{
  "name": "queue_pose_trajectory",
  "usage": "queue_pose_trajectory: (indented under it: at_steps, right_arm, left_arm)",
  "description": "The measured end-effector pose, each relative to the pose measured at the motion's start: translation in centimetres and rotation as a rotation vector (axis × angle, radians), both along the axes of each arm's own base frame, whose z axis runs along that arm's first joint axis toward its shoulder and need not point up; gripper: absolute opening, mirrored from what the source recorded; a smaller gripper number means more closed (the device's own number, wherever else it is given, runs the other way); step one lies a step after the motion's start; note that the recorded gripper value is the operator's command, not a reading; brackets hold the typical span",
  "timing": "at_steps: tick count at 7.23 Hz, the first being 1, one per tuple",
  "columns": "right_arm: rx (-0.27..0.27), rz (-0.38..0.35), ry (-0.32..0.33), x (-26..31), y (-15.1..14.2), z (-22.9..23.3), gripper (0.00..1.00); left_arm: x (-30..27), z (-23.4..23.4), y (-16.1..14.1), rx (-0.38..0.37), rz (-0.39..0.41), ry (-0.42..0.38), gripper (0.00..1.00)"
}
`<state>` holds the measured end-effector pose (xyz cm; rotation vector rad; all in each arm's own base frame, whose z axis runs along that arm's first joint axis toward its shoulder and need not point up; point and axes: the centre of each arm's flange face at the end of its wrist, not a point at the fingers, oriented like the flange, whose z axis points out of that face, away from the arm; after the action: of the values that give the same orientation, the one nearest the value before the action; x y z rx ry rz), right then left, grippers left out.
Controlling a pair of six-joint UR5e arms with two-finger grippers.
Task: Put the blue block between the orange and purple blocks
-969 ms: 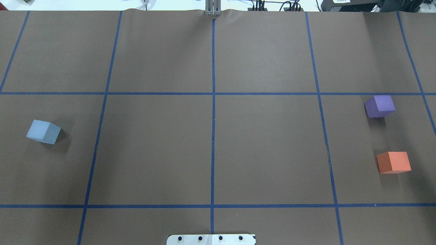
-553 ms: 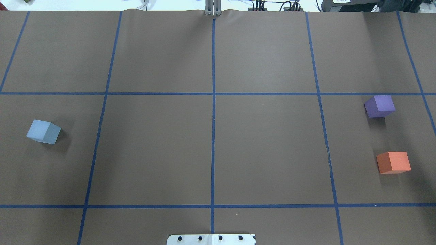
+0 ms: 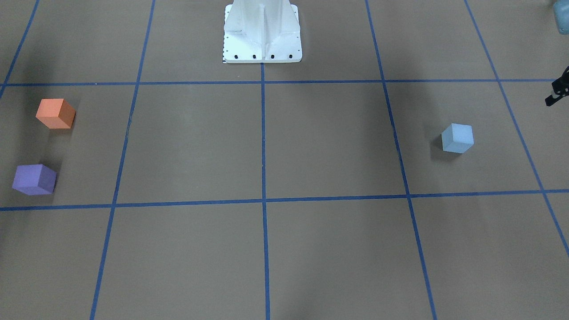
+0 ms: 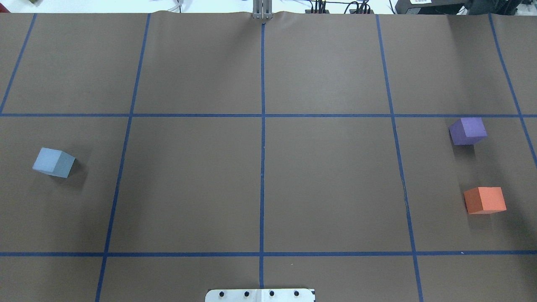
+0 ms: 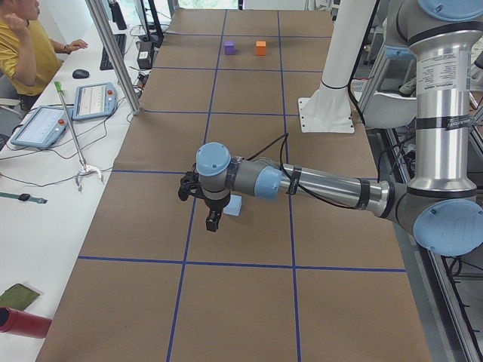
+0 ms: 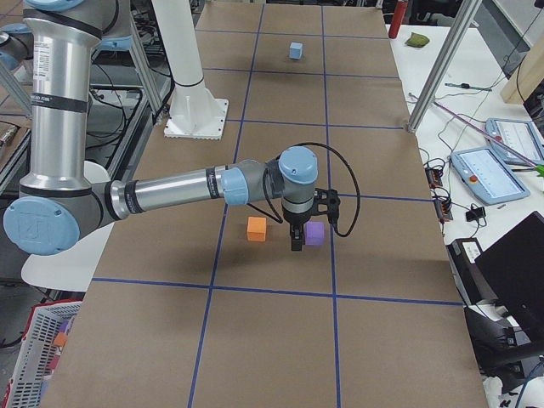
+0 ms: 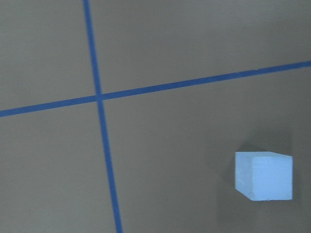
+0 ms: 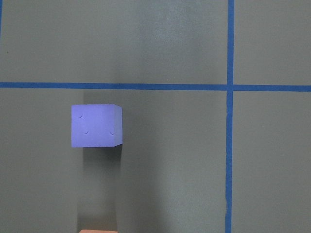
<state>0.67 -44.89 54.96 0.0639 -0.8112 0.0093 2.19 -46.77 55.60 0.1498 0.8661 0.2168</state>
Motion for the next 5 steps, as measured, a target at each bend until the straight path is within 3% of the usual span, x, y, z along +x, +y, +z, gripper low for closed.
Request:
queue_pose_trajectory:
  at_steps: [3, 5]
  right_arm:
    - [0.019, -0.003, -0.004, -0.1, 0.2, 0.3, 1.00]
    - [0.021, -0.006, -0.004, -0.2, 0.2, 0.7, 1.00]
  left_arm:
    - [8.8, -2.6, -1.2, 0.013, 0.097, -0.005, 1.00]
    - [14.3, -2.7, -1.3, 0.001, 0.128, -0.073, 1.00]
